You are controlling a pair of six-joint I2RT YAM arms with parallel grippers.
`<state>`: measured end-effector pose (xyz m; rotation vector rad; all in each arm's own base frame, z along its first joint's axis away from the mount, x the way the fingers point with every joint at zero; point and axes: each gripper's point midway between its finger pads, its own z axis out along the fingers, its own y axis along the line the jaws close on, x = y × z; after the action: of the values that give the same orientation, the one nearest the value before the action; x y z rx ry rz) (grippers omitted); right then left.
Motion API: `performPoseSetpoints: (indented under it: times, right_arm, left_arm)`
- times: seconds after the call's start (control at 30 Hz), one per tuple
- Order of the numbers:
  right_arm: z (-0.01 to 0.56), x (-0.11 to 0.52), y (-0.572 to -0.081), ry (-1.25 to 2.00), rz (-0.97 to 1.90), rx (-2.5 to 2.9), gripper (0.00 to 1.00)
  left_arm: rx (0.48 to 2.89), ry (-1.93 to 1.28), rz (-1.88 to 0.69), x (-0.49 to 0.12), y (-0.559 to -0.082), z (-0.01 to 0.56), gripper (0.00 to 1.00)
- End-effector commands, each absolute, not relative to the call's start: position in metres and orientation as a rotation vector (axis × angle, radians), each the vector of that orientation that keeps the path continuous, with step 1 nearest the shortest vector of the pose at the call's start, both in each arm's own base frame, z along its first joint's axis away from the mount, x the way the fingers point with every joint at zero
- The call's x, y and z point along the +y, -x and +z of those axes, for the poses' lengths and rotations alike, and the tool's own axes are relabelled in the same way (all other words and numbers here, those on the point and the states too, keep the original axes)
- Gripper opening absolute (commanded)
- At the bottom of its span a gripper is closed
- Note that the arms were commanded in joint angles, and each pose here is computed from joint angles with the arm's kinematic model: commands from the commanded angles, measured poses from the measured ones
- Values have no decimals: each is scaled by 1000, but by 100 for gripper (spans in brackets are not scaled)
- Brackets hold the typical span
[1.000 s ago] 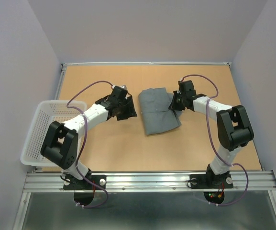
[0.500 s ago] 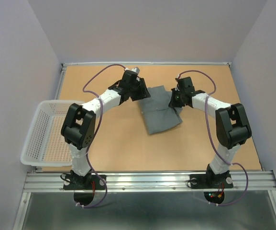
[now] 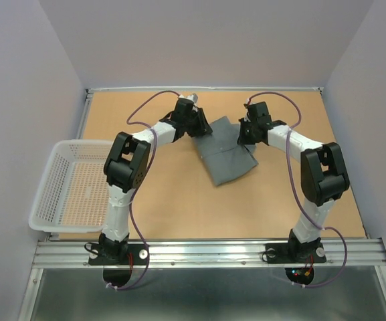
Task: Fold and stack the long sleeve shirts
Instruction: Fold the shirt
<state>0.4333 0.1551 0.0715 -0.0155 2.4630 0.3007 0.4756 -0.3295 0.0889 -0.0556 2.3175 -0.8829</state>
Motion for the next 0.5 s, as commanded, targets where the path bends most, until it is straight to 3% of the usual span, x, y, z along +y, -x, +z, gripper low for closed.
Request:
performPoseSetpoints:
  times: [0.0,0.47]
  right_arm:
    - [114,150,-466,29,244,2338,1]
    - [97,148,-484,5,189,2353,6]
  left_arm:
    - [2293,151,-888,-313,-492,81,47]
    - [2348,172,-880,-299,-483,51,45]
